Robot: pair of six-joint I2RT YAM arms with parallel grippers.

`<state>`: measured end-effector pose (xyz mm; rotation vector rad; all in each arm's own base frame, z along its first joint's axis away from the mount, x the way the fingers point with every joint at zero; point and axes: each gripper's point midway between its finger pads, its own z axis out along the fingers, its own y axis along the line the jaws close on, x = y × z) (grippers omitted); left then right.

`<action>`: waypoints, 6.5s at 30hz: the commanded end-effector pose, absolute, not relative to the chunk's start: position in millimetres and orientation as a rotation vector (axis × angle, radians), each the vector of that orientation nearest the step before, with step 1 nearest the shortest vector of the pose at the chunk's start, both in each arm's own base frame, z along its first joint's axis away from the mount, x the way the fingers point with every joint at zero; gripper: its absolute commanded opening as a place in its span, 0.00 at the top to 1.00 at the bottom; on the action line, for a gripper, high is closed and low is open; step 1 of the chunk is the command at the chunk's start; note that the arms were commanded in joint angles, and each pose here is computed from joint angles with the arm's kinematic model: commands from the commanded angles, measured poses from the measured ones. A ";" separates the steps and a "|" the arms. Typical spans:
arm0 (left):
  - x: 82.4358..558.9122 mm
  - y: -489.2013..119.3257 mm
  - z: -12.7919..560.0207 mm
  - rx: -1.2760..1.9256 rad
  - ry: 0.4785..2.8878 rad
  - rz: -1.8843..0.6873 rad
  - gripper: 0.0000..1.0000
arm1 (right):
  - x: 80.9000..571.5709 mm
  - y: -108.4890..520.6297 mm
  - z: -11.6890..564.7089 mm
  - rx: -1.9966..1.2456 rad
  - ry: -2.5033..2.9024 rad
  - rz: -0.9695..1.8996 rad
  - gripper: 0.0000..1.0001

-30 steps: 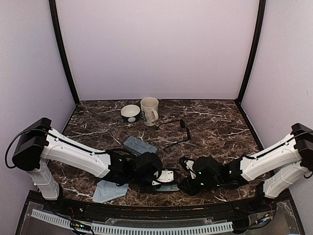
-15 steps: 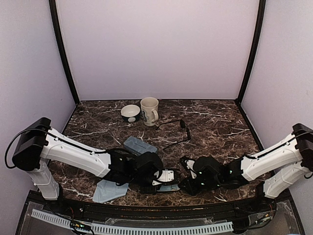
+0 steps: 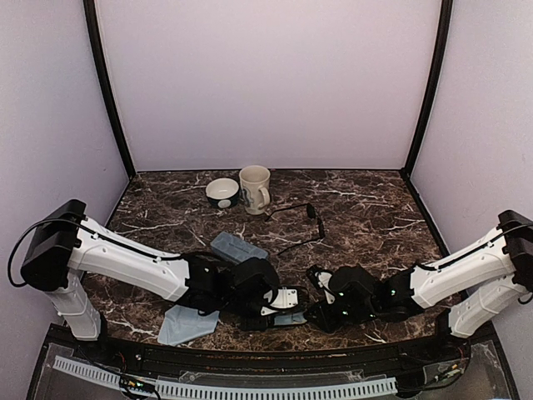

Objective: Organize the sunglasses
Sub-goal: Place the sunglasses in the sunglasses case.

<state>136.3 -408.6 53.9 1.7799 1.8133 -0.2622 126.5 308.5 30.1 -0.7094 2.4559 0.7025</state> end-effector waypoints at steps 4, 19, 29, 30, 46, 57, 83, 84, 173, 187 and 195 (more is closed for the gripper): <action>133.4 -414.6 72.9 1.747 1.873 -0.358 0.99 | 126.6 304.6 30.9 -0.732 2.440 0.662 0.76; 122.7 -408.3 80.6 1.722 1.986 -0.611 1.00 | 127.4 301.1 29.1 -0.744 2.417 0.626 0.76; 118.6 -405.7 74.6 1.735 2.012 -0.730 1.00 | 126.3 299.6 27.8 -0.752 2.412 0.617 0.76; 117.7 -406.2 74.4 1.739 2.012 -0.742 1.00 | 126.1 299.2 27.6 -0.753 2.411 0.618 0.76; 111.0 -408.3 64.9 1.768 2.022 -0.820 1.00 | 124.0 298.6 29.9 -0.718 2.406 0.667 0.75; 110.7 -414.9 56.5 1.762 2.028 -0.853 1.00 | 122.2 301.9 30.5 -0.700 2.410 0.706 0.75; 111.1 -409.8 40.3 1.771 2.079 -0.828 1.00 | 122.9 294.8 43.1 -0.634 2.380 0.759 0.71; 111.0 -410.0 40.5 1.771 2.078 -0.829 1.00 | 121.6 295.3 41.8 -0.639 2.385 0.764 0.71; 106.6 -424.1 94.8 1.773 1.683 -0.581 0.21 | 115.4 302.1 28.3 -0.659 2.430 0.786 0.74; 107.9 -433.9 75.8 1.852 1.533 -0.343 0.18 | 115.7 303.1 32.9 -0.651 2.424 0.798 0.74; 114.5 -436.2 62.8 1.868 1.510 -0.231 0.18 | 115.3 303.6 33.3 -0.652 2.424 0.803 0.74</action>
